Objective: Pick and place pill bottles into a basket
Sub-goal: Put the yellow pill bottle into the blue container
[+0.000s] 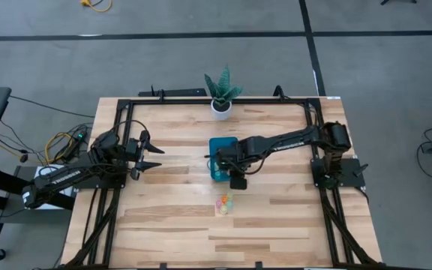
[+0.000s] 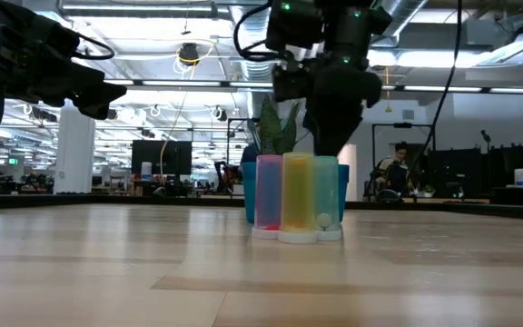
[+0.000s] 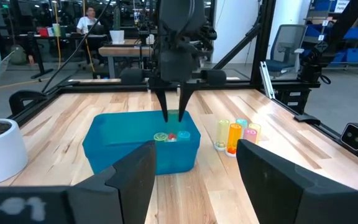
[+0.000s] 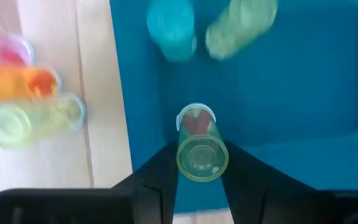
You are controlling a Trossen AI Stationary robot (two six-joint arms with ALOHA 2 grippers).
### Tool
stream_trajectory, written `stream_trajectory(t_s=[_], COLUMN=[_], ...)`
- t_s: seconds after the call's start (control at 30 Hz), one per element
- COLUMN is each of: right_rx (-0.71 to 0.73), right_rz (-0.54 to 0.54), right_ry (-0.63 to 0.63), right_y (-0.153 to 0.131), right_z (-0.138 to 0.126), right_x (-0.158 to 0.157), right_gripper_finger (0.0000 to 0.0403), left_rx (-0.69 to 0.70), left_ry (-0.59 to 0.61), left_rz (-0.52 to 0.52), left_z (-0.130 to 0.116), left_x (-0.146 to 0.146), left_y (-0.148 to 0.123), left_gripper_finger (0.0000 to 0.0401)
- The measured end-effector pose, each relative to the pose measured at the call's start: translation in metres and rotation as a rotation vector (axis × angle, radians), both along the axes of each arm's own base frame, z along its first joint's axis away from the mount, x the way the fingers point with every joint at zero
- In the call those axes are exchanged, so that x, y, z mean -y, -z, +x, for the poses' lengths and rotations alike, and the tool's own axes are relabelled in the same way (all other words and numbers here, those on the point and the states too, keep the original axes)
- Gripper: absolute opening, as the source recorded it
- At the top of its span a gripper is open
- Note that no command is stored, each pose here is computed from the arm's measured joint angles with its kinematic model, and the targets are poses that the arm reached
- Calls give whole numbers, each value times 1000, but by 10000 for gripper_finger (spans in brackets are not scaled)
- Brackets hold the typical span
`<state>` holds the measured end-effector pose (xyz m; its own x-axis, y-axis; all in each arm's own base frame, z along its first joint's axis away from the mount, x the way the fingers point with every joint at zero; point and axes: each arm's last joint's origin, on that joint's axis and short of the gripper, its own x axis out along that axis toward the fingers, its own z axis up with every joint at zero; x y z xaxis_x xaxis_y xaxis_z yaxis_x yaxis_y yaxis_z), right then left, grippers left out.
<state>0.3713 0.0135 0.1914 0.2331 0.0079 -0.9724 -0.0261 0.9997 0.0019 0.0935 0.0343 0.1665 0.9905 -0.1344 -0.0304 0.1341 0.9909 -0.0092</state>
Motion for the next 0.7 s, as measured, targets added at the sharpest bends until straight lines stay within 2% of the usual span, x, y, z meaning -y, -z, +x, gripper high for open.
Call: stream_trajectory(t_s=[0.7], right_rx=[-13], right_rz=[-1], right_ry=[-1], right_y=[3], right_z=[0], right_x=[0], right_gripper_finger=[103], left_rx=[0], left_ry=[0], left_rz=[0], left_z=[0], left_x=[0], left_y=[0], left_gripper_finger=[213])
